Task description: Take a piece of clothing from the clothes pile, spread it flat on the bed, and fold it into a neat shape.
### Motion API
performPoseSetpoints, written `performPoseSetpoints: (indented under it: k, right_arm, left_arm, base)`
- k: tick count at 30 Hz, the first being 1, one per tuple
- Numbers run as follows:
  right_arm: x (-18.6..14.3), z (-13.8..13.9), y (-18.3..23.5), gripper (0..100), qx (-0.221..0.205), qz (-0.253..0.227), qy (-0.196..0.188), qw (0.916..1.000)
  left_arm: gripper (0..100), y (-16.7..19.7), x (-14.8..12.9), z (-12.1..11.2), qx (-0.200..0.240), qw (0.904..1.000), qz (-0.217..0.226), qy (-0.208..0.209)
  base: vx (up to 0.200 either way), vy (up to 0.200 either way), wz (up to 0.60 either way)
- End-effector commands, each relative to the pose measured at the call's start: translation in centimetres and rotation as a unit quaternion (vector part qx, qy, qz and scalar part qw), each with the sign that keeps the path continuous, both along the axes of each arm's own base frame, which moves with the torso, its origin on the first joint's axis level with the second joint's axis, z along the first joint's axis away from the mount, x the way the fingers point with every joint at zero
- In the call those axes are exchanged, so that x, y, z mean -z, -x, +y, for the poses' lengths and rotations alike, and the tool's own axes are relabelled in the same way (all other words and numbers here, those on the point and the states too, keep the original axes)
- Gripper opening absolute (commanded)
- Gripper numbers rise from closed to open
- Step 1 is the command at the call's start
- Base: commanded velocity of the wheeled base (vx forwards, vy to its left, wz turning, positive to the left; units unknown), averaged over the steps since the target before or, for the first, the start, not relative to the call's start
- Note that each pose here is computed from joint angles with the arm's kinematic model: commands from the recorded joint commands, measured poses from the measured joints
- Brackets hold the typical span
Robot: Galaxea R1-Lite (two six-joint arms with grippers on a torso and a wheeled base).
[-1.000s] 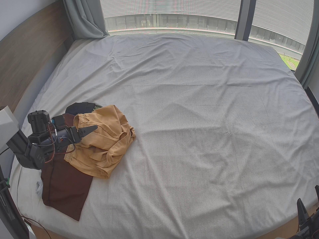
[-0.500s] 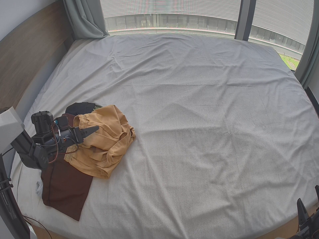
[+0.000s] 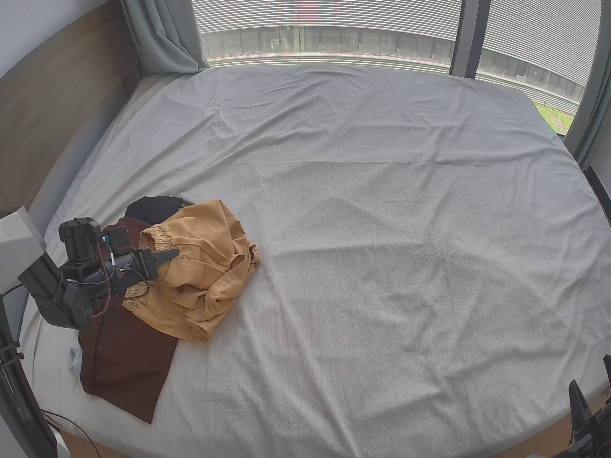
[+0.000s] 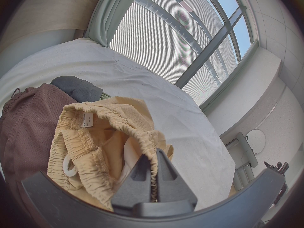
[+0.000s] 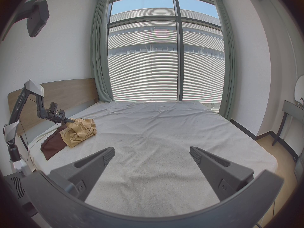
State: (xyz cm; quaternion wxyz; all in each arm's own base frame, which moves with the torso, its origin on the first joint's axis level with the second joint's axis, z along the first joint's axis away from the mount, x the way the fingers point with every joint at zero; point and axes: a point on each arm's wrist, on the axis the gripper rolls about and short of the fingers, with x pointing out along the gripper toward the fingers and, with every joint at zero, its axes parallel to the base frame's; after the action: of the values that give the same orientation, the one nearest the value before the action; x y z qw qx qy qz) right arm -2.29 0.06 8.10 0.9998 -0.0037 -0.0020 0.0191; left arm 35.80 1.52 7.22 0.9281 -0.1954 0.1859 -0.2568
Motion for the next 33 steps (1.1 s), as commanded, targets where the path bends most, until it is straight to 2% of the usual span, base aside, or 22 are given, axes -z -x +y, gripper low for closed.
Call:
performPoseSetpoints:
  k: [1,13,19,26,33]
  right_arm:
    - [0.5,0.0,0.0,100,-0.001,0.0,0.0,1.0]
    - [0.5,0.0,0.0,100,-0.001,0.0,-0.001,1.0]
    - [0.5,0.0,0.0,100,-0.001,0.0,0.0,1.0]
    - [0.5,0.0,0.0,100,0.0,0.0,0.0,1.0]
    - [0.5,0.0,0.0,100,0.0,0.0,0.0,1.0]
  left_arm:
    - [0,1.6,-1.7,-0.4,0.0,0.9999,-0.009,0.012]
    - [0,6.7,-3.0,-1.7,-0.001,0.9969,-0.032,0.072]
    - [0,8.1,-2.5,-1.7,0.0,0.996,-0.048,0.075]
    - [0,8.3,-2.5,-1.8,0.0,0.9957,-0.051,0.077]
    - [0,8.3,-3.0,-1.8,0.0,0.9939,-0.073,0.082]
  base:
    - [0.0,0.0,0.0]
    - [0.0,0.0,0.0]
    - [0.0,0.0,0.0]
    - [0.0,0.0,0.0]
    - [0.0,0.0,0.0]
